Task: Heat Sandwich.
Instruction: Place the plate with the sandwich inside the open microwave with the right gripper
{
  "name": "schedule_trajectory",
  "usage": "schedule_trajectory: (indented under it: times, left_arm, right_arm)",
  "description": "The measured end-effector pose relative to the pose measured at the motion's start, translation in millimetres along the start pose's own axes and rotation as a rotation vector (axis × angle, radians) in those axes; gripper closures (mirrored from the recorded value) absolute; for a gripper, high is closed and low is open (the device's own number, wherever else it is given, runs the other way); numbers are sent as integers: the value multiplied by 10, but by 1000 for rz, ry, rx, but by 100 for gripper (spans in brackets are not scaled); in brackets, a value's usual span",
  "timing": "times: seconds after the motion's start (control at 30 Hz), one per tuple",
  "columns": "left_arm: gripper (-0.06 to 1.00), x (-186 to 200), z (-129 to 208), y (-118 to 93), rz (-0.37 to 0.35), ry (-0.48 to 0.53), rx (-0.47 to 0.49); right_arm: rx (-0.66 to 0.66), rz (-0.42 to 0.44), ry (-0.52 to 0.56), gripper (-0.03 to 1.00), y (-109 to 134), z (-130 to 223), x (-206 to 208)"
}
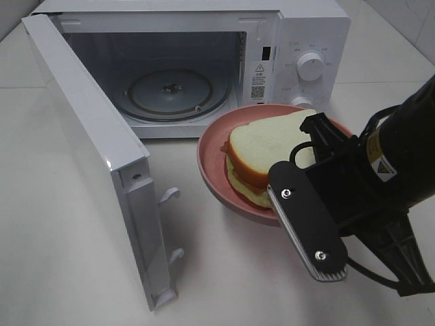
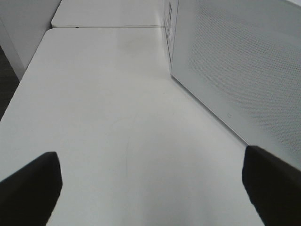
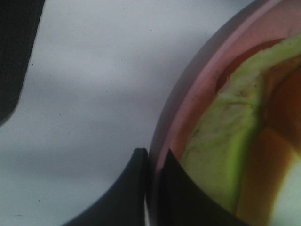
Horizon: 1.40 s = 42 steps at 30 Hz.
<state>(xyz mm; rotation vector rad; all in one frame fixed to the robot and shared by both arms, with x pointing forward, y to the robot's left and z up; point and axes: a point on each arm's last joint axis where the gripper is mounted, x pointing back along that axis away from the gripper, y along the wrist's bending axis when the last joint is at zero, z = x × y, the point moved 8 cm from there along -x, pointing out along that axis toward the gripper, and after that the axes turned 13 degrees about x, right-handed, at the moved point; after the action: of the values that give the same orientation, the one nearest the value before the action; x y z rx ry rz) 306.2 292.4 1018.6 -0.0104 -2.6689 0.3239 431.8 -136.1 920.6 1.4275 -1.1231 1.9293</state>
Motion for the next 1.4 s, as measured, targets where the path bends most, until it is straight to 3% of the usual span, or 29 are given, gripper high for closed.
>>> schedule_trajectory:
  times: [0.1,0.5,1.03,1.4]
  left_arm:
    - [-3,0,0,0,0,0,0]
    - [-3,0,0,0,0,0,0]
    - [-3,0,0,0,0,0,0]
    - [-3,0,0,0,0,0,0]
  right_arm:
    - [100,-3,-24,92,-8,37,-14]
    - [170,17,-15,92,-72,335,-59]
    - [197,65,-65,92,-194,167,-155]
    - [211,75,-73,92,-479,92,-314]
